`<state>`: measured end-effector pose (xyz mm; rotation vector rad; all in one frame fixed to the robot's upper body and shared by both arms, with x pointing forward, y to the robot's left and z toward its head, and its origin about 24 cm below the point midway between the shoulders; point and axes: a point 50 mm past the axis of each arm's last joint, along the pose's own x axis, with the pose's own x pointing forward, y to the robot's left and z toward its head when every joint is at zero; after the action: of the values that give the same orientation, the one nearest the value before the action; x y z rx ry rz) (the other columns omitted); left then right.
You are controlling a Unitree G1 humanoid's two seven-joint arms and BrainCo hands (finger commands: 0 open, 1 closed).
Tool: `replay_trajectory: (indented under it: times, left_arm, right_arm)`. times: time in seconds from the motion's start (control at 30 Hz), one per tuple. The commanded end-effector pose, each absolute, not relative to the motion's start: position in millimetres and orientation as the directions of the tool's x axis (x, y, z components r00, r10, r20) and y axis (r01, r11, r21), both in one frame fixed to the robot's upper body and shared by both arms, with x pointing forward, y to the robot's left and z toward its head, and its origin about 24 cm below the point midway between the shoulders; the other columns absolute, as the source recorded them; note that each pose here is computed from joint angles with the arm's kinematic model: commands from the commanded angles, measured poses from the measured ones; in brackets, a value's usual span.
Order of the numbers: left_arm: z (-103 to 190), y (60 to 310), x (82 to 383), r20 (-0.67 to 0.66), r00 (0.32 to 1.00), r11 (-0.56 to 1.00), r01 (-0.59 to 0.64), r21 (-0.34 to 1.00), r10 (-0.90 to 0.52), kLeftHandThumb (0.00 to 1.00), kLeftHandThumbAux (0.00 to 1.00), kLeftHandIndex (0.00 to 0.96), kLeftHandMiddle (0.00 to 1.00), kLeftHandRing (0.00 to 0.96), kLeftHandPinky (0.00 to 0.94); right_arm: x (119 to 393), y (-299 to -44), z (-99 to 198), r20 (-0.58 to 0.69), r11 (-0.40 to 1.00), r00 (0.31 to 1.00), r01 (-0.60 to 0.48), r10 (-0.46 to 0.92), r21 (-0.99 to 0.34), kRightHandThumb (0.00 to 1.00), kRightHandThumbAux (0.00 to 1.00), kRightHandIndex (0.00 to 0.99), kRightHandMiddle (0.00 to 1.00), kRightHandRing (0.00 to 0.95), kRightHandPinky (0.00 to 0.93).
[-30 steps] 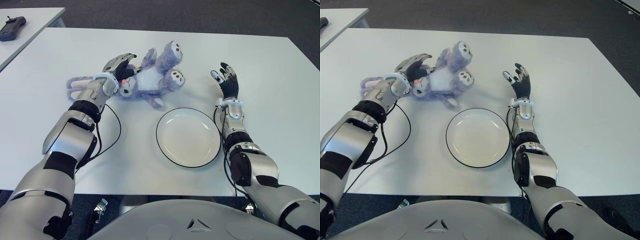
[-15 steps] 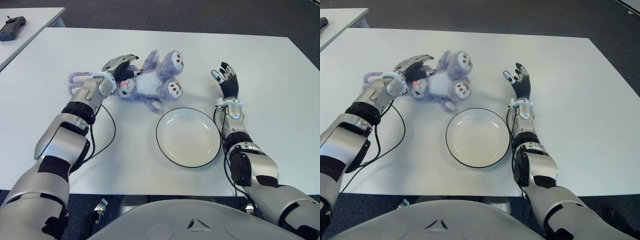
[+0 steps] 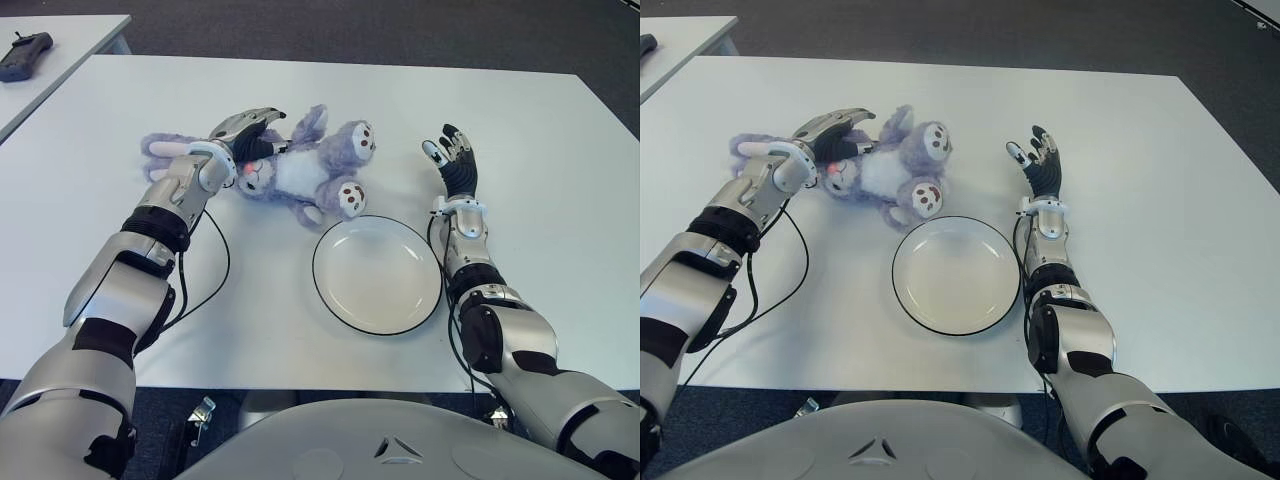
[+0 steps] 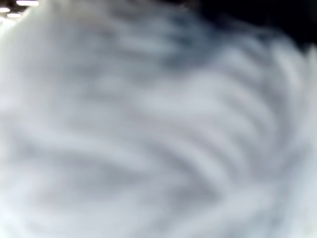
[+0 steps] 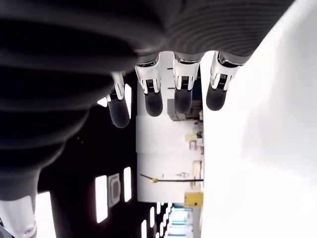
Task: Put the doll into the plate.
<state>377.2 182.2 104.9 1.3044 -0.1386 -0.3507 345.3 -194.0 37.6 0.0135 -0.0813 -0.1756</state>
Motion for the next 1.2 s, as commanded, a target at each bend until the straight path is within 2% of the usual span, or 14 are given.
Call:
replay_trajectory:
  times: [0.03, 0.6, 0.87, 1.2]
  left_arm:
    - [74.0, 176.6, 364.4, -0.227, 0.92, 0.221, 0.305, 0.926, -0.32, 0.264, 0.257, 0.0, 0.022, 0.035, 0.075]
    - [80.5, 166.1, 373.1, -0.183, 0.937, 0.293, 0.272, 0.917, -0.296, 0.278, 0.274, 0.0, 0.016, 0.026, 0.056]
    - [82.2, 161.8, 374.6, -0.172, 0.937, 0.308, 0.268, 0.913, -0.304, 0.259, 0.271, 0.0, 0.035, 0.041, 0.088]
    - [81.2, 159.1, 376.4, -0.196, 0.931, 0.298, 0.29, 0.909, -0.309, 0.259, 0.268, 0.0, 0.024, 0.034, 0.061]
  right_arm:
    - [203.9, -186.8, -111.8, -0.493, 0.953, 0.833, 0.303, -0.252, 0.025, 0.0, 0.604, 0.133, 0.09, 0.061, 0.066]
    - [203.4, -185.6, -112.4, -0.498, 0.95, 0.827, 0.311, -0.262, 0.016, 0.0, 0.604, 0.124, 0.086, 0.058, 0.067]
    - [203.6, -185.8, -112.6, -0.501, 0.952, 0.827, 0.305, -0.255, 0.018, 0.0, 0.611, 0.126, 0.089, 0.061, 0.075]
    - [204.1, -186.3, -112.6, -0.504, 0.953, 0.826, 0.302, -0.253, 0.016, 0.0, 0.617, 0.123, 0.083, 0.057, 0.071]
